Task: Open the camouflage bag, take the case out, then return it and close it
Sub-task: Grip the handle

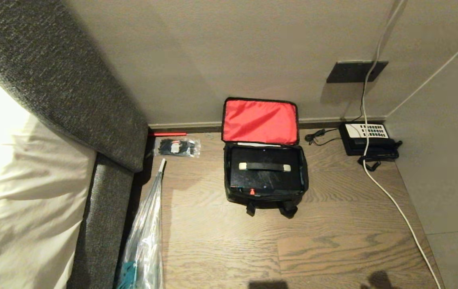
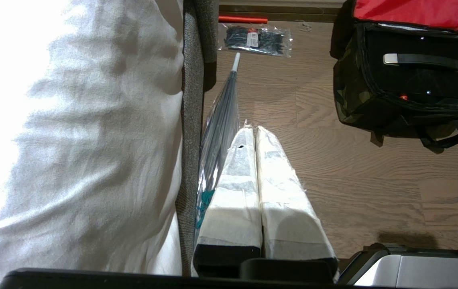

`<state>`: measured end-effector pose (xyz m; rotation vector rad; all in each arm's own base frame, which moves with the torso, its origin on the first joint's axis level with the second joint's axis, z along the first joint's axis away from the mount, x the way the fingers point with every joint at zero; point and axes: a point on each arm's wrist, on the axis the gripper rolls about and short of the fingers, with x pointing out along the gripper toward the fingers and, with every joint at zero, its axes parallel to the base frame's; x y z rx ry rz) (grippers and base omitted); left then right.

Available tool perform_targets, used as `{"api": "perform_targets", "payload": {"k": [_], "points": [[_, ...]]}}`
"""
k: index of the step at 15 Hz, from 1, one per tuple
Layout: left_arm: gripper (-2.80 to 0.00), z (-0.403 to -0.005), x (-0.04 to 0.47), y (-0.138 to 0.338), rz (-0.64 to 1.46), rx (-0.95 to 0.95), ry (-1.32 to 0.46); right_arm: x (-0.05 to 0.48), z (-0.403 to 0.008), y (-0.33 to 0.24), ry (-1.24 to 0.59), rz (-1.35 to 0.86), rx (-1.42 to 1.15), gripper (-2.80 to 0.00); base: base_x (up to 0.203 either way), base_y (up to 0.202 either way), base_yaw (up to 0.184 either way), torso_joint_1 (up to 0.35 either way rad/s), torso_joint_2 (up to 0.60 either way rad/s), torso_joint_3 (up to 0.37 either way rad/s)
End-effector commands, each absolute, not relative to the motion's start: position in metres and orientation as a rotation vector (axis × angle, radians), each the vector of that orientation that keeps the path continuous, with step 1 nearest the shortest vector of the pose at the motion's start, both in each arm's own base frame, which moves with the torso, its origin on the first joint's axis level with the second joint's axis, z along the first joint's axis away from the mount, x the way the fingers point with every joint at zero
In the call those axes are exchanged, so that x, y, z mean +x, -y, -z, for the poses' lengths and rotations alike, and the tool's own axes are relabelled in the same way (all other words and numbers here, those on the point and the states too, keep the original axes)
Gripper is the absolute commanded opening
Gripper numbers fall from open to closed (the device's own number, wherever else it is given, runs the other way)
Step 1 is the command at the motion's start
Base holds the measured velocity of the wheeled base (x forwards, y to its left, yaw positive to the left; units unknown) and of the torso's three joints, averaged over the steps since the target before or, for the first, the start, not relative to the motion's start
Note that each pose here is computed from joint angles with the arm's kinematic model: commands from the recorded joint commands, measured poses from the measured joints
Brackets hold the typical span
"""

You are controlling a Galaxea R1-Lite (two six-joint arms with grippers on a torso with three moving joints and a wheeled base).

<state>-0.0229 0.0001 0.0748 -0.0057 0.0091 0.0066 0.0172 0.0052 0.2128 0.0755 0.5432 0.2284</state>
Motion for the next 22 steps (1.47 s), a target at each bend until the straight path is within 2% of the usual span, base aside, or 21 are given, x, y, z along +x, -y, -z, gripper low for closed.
{"api": "perform_targets", "payload": {"k": [1, 3, 7, 11, 14, 17, 18, 21, 22], "points": [[-2.80, -0.075, -0.023, 0.000, -0.008, -0.006, -0.008, 0.088, -0.212, -0.010, -0.713, -0.293, -0.076, -2.80, 0.000, 0.000, 0.000, 0.000, 0.00, 0.000], [-2.80, -0.075, -0.023, 0.000, -0.008, -0.006, -0.008, 0.125, -0.208, -0.013, -0.744, -0.362, -0.219, -2.80, 0.000, 0.000, 0.000, 0.000, 0.00, 0.000], [-2.80, -0.075, -0.023, 0.000, -0.008, -0.006, -0.009, 0.212, -0.177, -0.040, -0.807, -0.475, -0.348, -2.80, 0.000, 0.000, 0.000, 0.000, 0.00, 0.000], [-2.80, -0.075, -0.023, 0.000, -0.008, -0.006, -0.008, 0.297, -0.136, -0.094, -0.706, -0.400, -0.489, -2.80, 0.000, 0.000, 0.000, 0.000, 0.00, 0.000], [-2.80, -0.075, -0.023, 0.000, -0.008, -0.006, -0.008, 0.343, -0.116, -0.153, -0.550, -0.376, -0.448, -2.80, 0.000, 0.000, 0.000, 0.000, 0.00, 0.000], [-2.80, -0.075, -0.023, 0.000, -0.008, -0.006, -0.008, 0.376, -0.124, -0.201, -0.430, -0.372, -0.296, -2.80, 0.000, 0.000, 0.000, 0.000, 0.00, 0.000], [-2.80, -0.075, -0.023, 0.000, -0.008, -0.006, -0.009, 0.384, -0.130, -0.211, -0.422, -0.366, -0.248, -2.80, 0.000, 0.000, 0.000, 0.000, 0.00, 0.000], [-2.80, -0.075, -0.023, 0.000, -0.008, -0.006, -0.008, 0.394, -0.120, -0.222, -0.551, -0.358, -0.228, -2.80, 0.000, 0.000, 0.000, 0.000, 0.00, 0.000], [-2.80, -0.075, -0.023, 0.000, -0.008, -0.006, -0.009, 0.399, -0.113, -0.224, -0.573, -0.345, -0.232, 0.00, 0.000, 0.000, 0.000, 0.000, 0.00, 0.000]]}}
